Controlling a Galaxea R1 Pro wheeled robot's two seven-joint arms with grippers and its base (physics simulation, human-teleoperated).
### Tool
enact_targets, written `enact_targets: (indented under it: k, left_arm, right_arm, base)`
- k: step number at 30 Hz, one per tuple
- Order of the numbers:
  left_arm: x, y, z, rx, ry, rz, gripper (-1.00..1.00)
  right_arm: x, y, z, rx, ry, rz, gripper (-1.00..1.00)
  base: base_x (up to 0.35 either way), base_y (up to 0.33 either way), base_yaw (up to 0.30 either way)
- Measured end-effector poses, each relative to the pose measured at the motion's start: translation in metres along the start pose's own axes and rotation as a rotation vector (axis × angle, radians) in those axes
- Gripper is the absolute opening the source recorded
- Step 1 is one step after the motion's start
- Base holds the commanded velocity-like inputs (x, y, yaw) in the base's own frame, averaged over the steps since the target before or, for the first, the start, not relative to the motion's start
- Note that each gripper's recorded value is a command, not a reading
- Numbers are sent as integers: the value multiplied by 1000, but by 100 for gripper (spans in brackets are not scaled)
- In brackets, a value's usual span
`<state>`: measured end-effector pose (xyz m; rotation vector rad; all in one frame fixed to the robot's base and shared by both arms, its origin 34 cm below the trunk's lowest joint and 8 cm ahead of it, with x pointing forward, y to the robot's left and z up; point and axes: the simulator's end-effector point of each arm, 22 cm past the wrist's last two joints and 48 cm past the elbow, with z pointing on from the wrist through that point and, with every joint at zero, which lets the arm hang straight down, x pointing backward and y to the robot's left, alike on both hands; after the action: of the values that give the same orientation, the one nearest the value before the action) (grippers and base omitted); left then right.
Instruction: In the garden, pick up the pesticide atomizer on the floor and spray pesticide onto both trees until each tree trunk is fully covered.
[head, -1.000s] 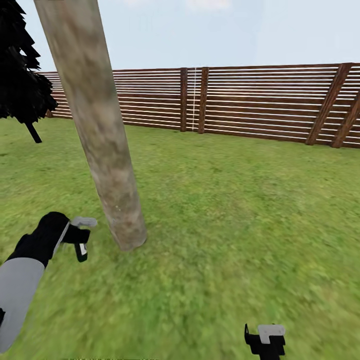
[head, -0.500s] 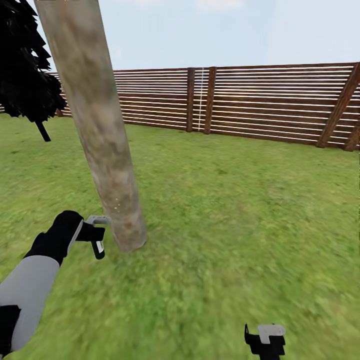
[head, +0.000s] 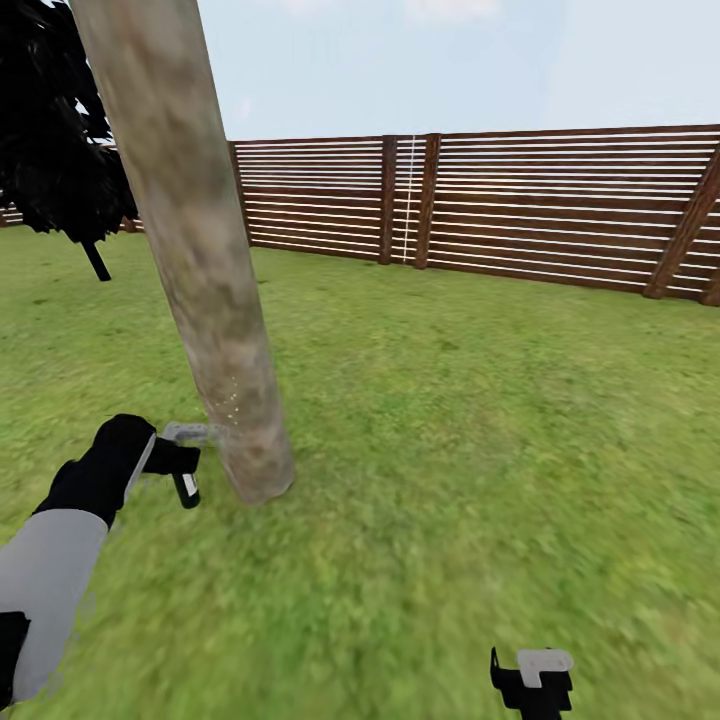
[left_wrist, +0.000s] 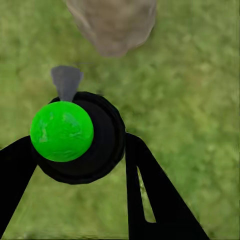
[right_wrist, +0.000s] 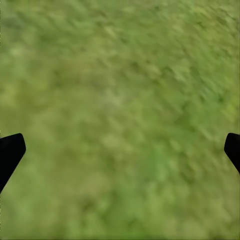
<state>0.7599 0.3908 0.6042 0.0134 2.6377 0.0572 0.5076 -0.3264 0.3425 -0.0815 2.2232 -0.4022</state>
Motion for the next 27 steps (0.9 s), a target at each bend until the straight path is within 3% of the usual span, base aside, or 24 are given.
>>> enact_targets:
  k: [1, 2, 5, 6, 8, 9, 11, 12, 14, 16, 17, 20, 27]
  left_arm:
    - [4, 27, -3, -53, 7, 7, -100]
    - [6, 25, -2, -31, 9, -9, -100]
    - [8, -50, 11, 81, 19, 11, -100]
    - [7, -60, 12, 93, 18, 14, -100]
    - [4, -50, 10, 68, 13, 19, -100]
    - [6, -33, 9, 42, 15, 15, -100]
    - [17, 24, 5, -48, 27, 7, -100]
    - [27, 30, 8, -47, 42, -5, -100]
    - [49, 26, 19, -35, 82, -10, -100]
    - [56, -33, 32, 55, 98, -2, -100]
    - [58, -47, 34, 65, 102, 9, -100]
    - [100, -25, 46, 16, 162, 20, -100]
    - [103, -36, 47, 39, 164, 17, -100]
  right_arm:
    - [0, 0, 0, 0, 0, -1, 100]
    - [0, 0, 0, -1, 0, -1, 100]
    - [0, 1, 0, -1, 1, -1, 100]
    - [0, 1, 0, -1, 1, -1, 100]
    - [0, 1, 0, -2, 1, -1, 100]
    - [0, 1, 0, -2, 1, -1, 100]
    - [0, 1, 0, -2, 1, -1, 100]
    - [0, 2, 0, -3, 1, -1, 100]
    - [0, 2, 0, -3, 1, 0, 100]
    - [0, 3, -1, -4, 1, 0, 100]
    - [0, 3, -1, -4, 1, 0, 100]
    - [0, 4, -1, -5, 0, 0, 100]
    - [0, 2, -1, -2, 2, 0, 100]
  base:
    - [0, 0, 0]
    - [0, 0, 0]
    - [0, 0, 0]
    - [0, 0, 0]
    - [0, 0, 0]
    - [0, 0, 0]
    - [0, 0, 0]
    - [0, 0, 0]
    - [0, 0, 0]
    - [0, 0, 143]
    - [0, 0, 239]
    - [152, 0, 179]
    - [252, -134, 11]
